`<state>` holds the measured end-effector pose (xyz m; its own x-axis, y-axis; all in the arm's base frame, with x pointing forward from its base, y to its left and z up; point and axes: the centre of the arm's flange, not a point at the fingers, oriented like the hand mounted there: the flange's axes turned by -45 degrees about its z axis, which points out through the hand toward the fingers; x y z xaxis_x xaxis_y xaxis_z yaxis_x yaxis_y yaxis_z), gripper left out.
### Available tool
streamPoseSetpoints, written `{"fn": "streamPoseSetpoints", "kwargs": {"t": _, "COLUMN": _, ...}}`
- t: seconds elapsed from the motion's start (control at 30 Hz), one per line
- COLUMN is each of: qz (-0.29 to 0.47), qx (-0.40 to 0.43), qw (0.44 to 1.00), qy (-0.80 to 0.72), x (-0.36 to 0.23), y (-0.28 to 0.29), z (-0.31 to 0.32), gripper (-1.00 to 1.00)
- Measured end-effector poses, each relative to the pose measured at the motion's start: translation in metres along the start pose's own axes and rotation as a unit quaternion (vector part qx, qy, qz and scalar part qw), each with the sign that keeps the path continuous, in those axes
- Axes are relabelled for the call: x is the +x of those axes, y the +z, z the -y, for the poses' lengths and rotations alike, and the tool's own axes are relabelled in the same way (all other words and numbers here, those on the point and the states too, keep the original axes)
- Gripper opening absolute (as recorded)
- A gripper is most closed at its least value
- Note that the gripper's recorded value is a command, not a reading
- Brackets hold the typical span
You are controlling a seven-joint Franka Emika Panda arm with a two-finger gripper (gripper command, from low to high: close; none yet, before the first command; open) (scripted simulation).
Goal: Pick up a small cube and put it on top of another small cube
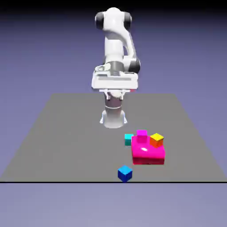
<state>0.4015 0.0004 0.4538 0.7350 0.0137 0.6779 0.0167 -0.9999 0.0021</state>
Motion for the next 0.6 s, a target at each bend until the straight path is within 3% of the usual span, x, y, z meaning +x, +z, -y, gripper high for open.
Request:
{"fn": "streamPoseSetpoints", "kwargs": {"t": 0.3, "qz": 0.191, "qx": 0.012, "qw": 0.971, "qy": 0.142, "x": 0.026, "y": 0.092, "z": -0.03, "gripper": 0.0}}
{"fn": "streamPoseSetpoints", "kwargs": {"t": 0.6, "qz": 0.366, "qx": 0.026, "qw": 0.892, "qy": 0.264, "x": 0.024, "y": 0.186, "z": -0.051, "gripper": 0.0}}
